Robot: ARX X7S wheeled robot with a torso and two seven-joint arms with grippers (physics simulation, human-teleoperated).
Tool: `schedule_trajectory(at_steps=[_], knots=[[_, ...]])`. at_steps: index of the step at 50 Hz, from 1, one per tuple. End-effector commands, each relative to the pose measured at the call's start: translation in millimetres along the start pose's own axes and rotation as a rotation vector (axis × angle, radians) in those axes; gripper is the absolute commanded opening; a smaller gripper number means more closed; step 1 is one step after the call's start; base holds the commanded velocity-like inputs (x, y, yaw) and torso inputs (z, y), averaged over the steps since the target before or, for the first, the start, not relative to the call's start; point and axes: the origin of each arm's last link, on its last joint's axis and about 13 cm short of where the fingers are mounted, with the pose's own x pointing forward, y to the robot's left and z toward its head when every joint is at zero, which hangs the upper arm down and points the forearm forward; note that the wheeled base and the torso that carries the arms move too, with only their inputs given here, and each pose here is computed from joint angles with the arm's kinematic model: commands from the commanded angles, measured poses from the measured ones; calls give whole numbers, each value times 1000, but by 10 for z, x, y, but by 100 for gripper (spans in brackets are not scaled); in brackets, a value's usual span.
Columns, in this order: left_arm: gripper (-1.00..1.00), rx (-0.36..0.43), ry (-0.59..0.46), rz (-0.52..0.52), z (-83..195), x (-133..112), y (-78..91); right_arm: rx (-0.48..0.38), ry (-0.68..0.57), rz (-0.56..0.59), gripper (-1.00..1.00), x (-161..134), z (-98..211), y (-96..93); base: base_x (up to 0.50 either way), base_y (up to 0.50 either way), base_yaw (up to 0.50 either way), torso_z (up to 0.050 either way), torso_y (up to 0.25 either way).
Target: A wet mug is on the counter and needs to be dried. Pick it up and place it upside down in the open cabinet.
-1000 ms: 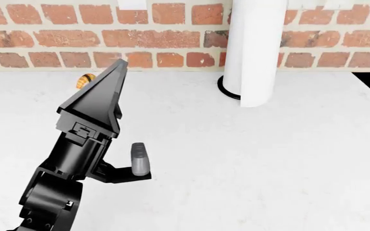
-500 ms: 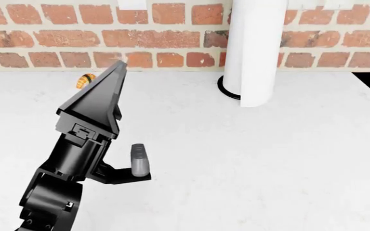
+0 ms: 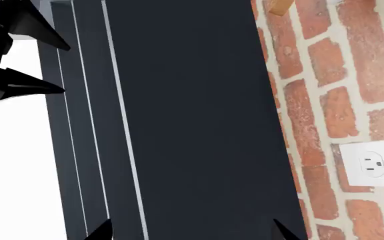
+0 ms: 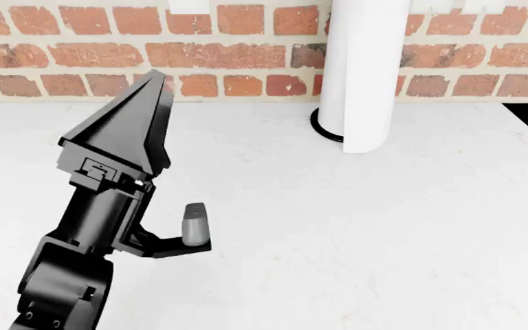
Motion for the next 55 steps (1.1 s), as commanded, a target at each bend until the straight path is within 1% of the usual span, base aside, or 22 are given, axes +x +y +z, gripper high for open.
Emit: schedule_trajectory(at_steps=[1, 4, 8, 12, 15, 17, 21, 22, 25, 28, 30, 31, 35, 37, 39, 40, 44, 45, 46, 48, 49, 55], knots=[[100, -68, 35, -57, -21, 8, 32, -44, -8, 1, 100, -347, -49, -12, 0, 0, 0, 0, 0], [100, -103, 38, -81, -28, -1, 30, -42, -6, 4, 100, -395, -93, -24, 0, 0, 0, 0, 0], [100, -146, 72, -141, -63, -6, 6, -39, -6, 23, 100, -480, -209, -18, 0, 0, 0, 0, 0], [100, -226, 126, -204, -78, -2, 14, -36, -4, 34, 100, -558, -320, -18, 0, 0, 0, 0, 0], [100, -336, 207, -284, -103, 35, 24, -29, -3, 37, 100, -607, -390, -36, 0, 0, 0, 0, 0], [100, -405, 248, -313, -123, 67, 48, -21, -4, 40, 100, -635, -436, -50, 0, 0, 0, 0, 0], [100, -500, 302, -360, -156, 109, 82, -14, -11, 58, 100, -694, -499, -63, 0, 0, 0, 0, 0], [100, -559, 328, -381, -161, 117, 97, -18, -14, 61, 100, -712, -512, -63, 0, 0, 0, 0, 0], [100, -692, 383, -418, -185, 142, 143, -29, -16, 63, 100, -753, -551, -67, 0, 0, 0, 0, 0], [100, -769, 410, -444, -202, 163, 172, -28, -18, 71, 100, -794, -578, -68, 0, 0, 0, 0, 0], [100, -785, 417, -452, -212, 175, 188, -25, -20, 74, 100, -833, -598, -69, 0, 0, 0, 0, 0], [100, -810, 424, -463, -213, 178, 193, -23, -22, 75, 100, -852, -607, -70, 0, 0, 0, 0, 0], [100, -958, 466, -536, -210, 180, 196, -24, -15, 69, 100, -911, -692, -84, 0, 0, 0, 0, 0], [100, -1006, 483, -559, -215, 182, 194, -19, -8, 64, 100, -935, -747, -101, 0, 0, 0, 0, 0], [100, -1025, 494, -570, -223, 186, 192, -16, -2, 61, 100, -956, -792, -111, 0, 0, 0, 0, 0], [100, -1047, 502, -578, -227, 187, 191, -13, 1, 60, 100, -967, -810, -114, 0, 0, 0, 0, 0], [100, -1078, 516, -587, -241, 183, 205, -6, 6, 59, 100, -1020, -868, -118, 0, 0, 0, 0, 0], [100, -1113, 520, -597, -239, 179, 214, -3, 6, 59, 100, -1034, -882, -120, 0, 0, 0, 0, 0], [100, -1127, 524, -601, -241, 176, 222, -1, 7, 58, 100, -1047, -896, -122, 0, 0, 0, 0, 0], [100, -1128, 526, -605, -244, 170, 225, 7, 9, 58, 100, -1067, -920, -127, 0, 0, 0, 0, 0], [100, -1150, 532, -619, -244, 167, 227, 9, 12, 53, 100, -1076, -936, -132, 0, 0, 0, 0, 0], [100, -1219, 566, -694, -221, 138, 210, 28, 34, 38, 100, -1115, -1065, -154, 0, 0, 0, 0, 0]])
